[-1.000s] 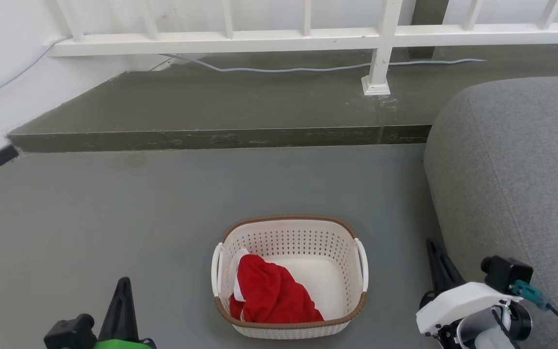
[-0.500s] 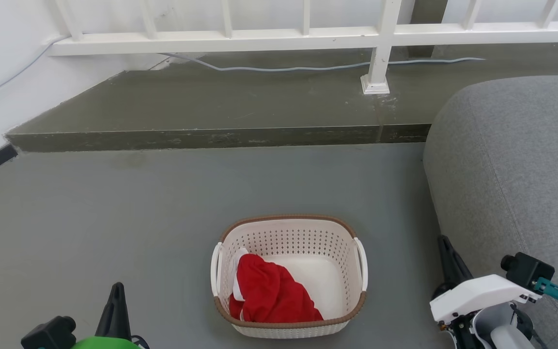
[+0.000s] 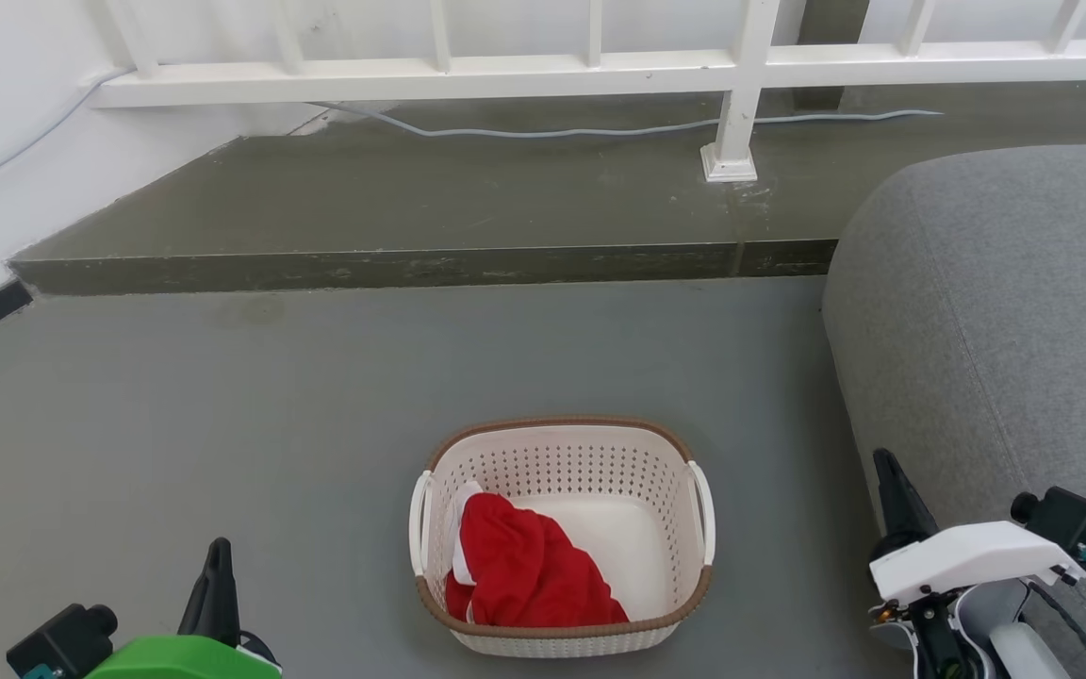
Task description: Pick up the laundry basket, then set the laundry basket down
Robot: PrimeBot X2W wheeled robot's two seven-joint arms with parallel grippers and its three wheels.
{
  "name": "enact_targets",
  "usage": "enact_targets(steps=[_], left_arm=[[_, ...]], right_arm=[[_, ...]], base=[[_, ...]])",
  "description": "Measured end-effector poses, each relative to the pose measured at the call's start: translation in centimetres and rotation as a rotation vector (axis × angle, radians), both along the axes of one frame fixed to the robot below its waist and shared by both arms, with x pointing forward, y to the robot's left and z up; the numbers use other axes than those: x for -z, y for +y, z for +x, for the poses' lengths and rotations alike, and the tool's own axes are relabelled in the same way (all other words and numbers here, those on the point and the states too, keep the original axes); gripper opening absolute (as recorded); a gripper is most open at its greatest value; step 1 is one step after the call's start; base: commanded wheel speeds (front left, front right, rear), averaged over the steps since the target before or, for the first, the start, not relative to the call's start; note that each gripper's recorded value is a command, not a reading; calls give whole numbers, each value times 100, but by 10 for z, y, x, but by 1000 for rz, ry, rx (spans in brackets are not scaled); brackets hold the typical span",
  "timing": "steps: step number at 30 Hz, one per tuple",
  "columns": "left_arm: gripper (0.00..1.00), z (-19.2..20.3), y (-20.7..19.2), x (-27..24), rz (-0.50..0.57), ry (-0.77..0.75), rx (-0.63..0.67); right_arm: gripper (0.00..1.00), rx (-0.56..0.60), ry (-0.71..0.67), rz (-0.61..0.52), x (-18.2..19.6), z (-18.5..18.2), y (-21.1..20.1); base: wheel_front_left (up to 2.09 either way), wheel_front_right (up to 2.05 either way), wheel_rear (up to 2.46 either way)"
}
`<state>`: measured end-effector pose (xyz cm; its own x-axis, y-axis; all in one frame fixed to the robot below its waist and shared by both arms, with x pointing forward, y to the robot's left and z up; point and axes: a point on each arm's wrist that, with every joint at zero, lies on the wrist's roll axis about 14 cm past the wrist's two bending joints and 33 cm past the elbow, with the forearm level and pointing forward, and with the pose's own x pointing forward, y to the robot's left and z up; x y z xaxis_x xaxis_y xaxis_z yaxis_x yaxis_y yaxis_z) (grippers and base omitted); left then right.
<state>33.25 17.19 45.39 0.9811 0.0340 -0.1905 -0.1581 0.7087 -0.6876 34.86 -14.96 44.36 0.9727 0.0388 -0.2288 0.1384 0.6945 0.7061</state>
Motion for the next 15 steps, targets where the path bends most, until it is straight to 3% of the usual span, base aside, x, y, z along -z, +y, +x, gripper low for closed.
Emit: enact_targets(steps=[15], left_arm=[[0,9,2,-1,-191,5,-15]], right_arm=[[0,54,-1,184,-5,7,-13]], base=[[0,0,0]])
